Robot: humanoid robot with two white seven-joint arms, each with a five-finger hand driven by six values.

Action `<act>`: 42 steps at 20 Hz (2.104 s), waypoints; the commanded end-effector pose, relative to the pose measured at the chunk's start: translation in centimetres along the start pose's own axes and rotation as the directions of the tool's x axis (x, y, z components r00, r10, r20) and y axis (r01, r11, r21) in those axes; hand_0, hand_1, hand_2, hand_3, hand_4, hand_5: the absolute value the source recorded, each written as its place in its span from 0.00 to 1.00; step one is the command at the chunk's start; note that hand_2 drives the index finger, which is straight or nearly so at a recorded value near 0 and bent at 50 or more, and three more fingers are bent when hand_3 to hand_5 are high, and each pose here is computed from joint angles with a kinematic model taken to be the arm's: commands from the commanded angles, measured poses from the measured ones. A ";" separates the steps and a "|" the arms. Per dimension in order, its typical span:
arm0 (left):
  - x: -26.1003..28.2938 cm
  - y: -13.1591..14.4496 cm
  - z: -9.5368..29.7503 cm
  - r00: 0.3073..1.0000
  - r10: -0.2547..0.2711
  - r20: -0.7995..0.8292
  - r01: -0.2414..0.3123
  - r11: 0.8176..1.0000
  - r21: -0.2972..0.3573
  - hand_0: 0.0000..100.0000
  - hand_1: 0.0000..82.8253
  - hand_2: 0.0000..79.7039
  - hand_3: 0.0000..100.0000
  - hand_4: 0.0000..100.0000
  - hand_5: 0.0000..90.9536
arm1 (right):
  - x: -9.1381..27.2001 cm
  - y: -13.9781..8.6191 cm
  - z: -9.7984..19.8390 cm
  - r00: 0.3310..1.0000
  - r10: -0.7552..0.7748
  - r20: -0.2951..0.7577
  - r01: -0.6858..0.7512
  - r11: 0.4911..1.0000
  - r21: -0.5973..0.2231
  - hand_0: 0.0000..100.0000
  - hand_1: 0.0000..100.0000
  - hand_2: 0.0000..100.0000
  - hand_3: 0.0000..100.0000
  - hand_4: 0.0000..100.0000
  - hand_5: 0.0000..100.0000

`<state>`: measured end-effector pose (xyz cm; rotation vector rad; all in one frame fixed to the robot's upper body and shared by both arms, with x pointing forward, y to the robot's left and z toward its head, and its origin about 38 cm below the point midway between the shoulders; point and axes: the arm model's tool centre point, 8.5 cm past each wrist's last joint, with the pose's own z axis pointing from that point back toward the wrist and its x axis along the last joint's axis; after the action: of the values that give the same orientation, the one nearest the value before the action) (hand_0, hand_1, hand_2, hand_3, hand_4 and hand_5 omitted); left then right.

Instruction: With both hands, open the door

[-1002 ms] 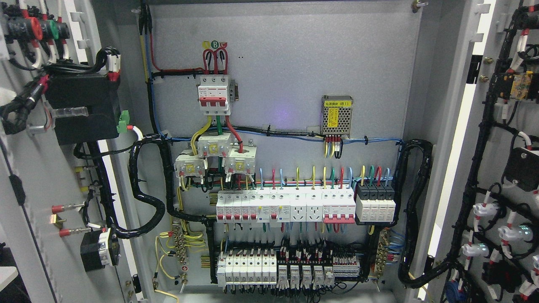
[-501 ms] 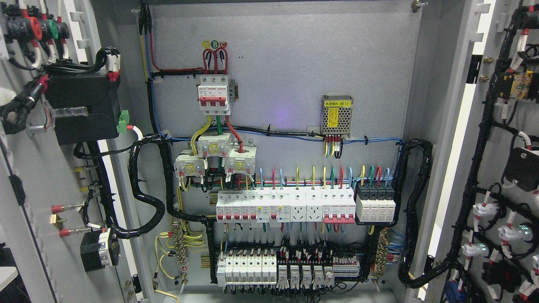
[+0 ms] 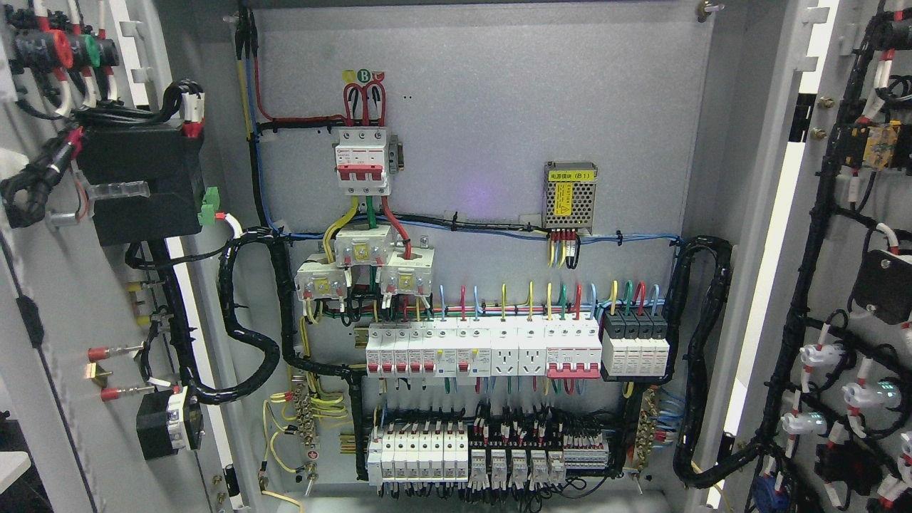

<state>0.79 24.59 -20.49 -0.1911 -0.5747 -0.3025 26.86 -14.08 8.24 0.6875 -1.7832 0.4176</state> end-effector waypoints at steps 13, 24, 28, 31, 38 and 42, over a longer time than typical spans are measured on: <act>19.5 -2.8 12.6 0.637 -0.186 0.748 0.263 0.965 0.016 0.00 0.00 0.00 0.00 0.03 0.00 | 0.6 -3.2 13.3 0.990 0.109 -0.085 -0.124 0.971 -0.205 0.00 0.00 0.00 0.00 0.00 0.00; 22.7 -0.6 15.8 0.437 -0.148 0.887 0.177 0.981 0.076 0.00 0.00 0.00 0.00 0.03 0.00 | 4.4 -4.8 13.3 0.977 0.204 0.070 -0.177 0.943 -0.281 0.00 0.00 0.00 0.00 0.00 0.00; 23.6 0.4 16.8 0.388 -0.110 0.915 0.122 0.990 0.067 0.00 0.00 0.00 0.00 0.03 0.00 | 6.5 -5.2 12.4 0.959 0.251 0.127 -0.210 0.939 -0.273 0.00 0.00 0.00 0.00 0.00 0.00; 24.2 0.6 17.2 0.362 -0.105 0.926 0.119 0.991 0.066 0.00 0.00 0.00 0.00 0.03 0.00 | 8.1 -4.8 11.4 0.946 0.266 0.183 -0.214 0.941 -0.263 0.00 0.00 0.00 0.00 0.00 0.00; 26.4 1.0 17.6 0.242 -0.132 0.961 0.146 0.984 0.098 0.00 0.00 0.00 0.00 0.03 0.00 | 11.7 -3.4 9.5 0.907 0.290 0.306 -0.227 0.947 -0.227 0.00 0.00 0.00 0.00 0.00 0.00; 27.9 1.1 17.7 0.191 -0.139 0.972 0.158 0.981 0.109 0.00 0.00 0.00 0.00 0.03 0.00 | 13.0 -3.5 9.1 0.885 0.314 0.343 -0.247 0.943 -0.224 0.00 0.00 0.00 0.00 0.00 0.00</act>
<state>12.63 23.90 7.05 -0.3385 -1.8420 -0.3257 19.78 -25.55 12.81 0.3901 -2.1196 0.2945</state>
